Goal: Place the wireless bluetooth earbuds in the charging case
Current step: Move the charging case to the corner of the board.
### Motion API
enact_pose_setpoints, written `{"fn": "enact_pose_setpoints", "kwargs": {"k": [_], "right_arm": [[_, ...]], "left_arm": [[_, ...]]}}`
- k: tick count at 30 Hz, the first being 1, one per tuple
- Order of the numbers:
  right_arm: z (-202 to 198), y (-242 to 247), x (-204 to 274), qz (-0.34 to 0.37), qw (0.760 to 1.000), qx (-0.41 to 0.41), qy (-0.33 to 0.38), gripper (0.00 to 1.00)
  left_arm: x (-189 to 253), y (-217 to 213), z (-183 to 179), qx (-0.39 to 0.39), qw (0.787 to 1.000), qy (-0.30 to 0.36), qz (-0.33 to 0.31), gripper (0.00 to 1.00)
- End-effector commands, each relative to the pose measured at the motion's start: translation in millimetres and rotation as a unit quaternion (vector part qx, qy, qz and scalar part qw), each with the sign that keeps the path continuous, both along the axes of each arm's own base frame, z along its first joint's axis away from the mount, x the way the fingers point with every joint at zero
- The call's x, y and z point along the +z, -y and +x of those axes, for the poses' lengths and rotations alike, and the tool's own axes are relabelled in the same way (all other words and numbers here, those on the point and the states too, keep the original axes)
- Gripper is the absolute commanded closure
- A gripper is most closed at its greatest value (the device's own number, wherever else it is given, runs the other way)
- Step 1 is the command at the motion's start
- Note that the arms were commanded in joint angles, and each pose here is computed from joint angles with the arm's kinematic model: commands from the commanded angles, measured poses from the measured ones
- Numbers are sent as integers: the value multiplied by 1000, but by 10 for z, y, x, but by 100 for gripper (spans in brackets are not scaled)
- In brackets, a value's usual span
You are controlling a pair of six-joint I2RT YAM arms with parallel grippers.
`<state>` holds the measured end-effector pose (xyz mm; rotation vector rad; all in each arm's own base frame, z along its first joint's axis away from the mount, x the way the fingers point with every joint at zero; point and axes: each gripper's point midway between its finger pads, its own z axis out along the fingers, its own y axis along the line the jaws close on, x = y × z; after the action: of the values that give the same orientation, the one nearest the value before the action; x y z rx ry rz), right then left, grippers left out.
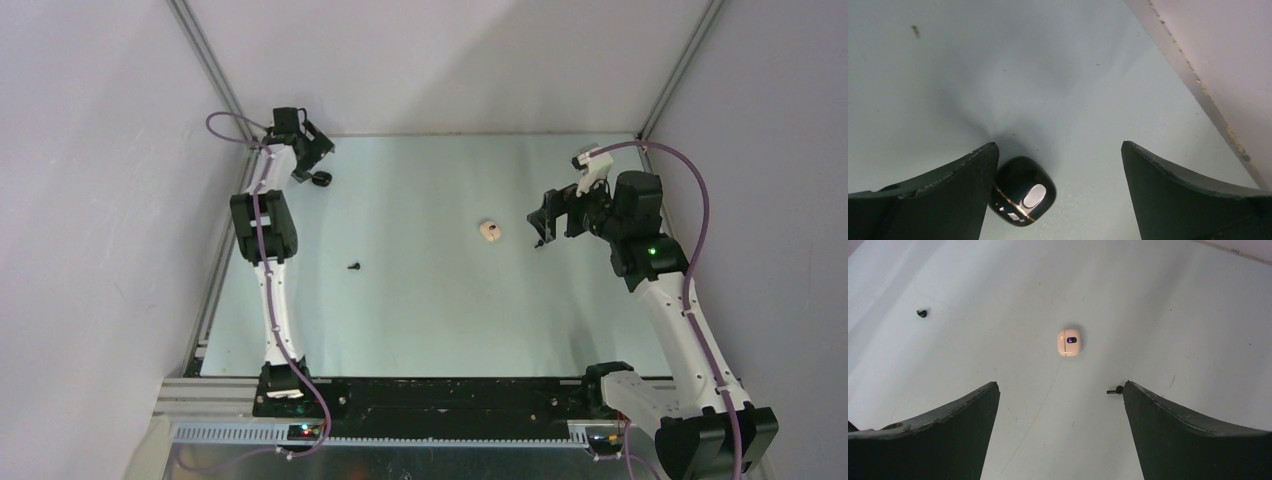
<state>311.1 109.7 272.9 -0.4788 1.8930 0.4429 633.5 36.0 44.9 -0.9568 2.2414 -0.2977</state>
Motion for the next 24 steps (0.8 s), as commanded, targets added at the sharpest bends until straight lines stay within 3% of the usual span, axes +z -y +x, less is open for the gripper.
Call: {"fn": "enact_pose_setpoints", "kwargs": {"k": [1, 16, 24], "right_arm": [[-13, -38, 217, 14, 1000, 9, 18, 2], [-64, -50, 280, 18, 999, 14, 26, 2], [-107, -62, 332, 21, 999, 19, 34, 2]], "left_arm": [[-45, 281, 55, -27, 999, 11, -36, 1], [-117, 840, -210, -99, 993, -23, -61, 1], [-177, 870, -485, -114, 991, -46, -52, 1]]}}
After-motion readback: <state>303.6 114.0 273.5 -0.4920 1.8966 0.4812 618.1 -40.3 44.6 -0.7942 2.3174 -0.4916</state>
